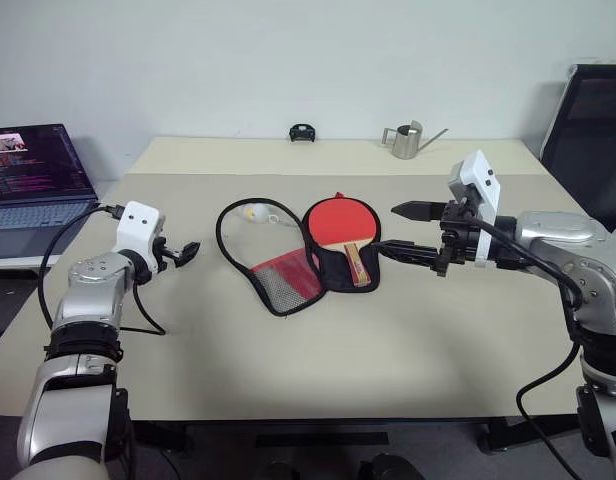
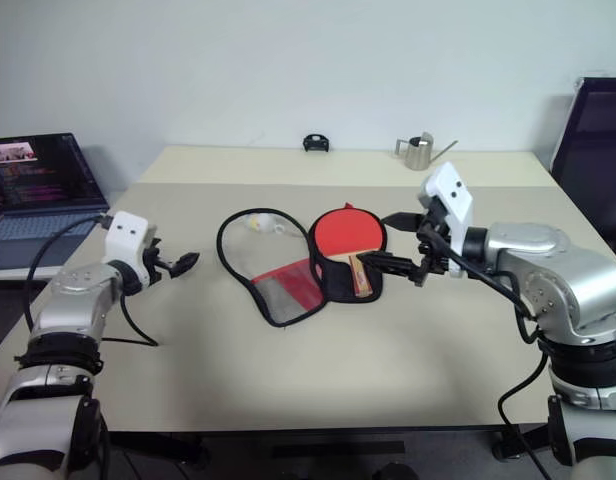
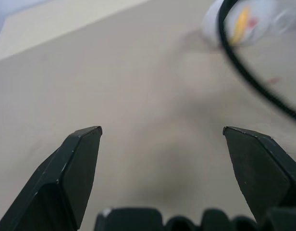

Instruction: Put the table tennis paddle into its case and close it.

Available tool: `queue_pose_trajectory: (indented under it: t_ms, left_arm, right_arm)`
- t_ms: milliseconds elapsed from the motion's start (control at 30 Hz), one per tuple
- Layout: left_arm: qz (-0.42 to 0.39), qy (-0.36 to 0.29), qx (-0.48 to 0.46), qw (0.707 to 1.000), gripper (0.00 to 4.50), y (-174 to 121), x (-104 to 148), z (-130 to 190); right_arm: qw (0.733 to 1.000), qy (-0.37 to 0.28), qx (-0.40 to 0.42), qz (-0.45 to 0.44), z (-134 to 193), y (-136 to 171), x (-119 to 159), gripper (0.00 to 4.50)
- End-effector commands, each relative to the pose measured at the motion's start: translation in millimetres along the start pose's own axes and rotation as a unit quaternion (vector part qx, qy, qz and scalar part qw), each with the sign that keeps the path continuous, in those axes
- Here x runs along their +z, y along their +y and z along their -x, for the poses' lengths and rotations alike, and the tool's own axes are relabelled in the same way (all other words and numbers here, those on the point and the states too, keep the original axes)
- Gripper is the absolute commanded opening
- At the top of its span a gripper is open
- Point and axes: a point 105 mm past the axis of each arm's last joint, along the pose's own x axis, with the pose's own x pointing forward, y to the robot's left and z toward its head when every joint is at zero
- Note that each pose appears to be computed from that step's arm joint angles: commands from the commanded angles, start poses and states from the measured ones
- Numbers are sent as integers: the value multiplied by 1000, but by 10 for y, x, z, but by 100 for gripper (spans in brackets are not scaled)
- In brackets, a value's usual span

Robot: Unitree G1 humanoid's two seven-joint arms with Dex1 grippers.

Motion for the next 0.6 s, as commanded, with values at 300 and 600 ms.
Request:
queue_pose_trajectory:
  t_ms: [300, 600]
  left_arm:
    - [39, -47, -14, 998, 443, -372, 197, -302]
    - [62, -103, -146, 982, 443, -1048, 589, -429]
  right_arm:
    - [1000, -9, -11, 17, 35, -35, 81, 447]
    - [999, -4, -31, 23, 133, -86, 88, 447]
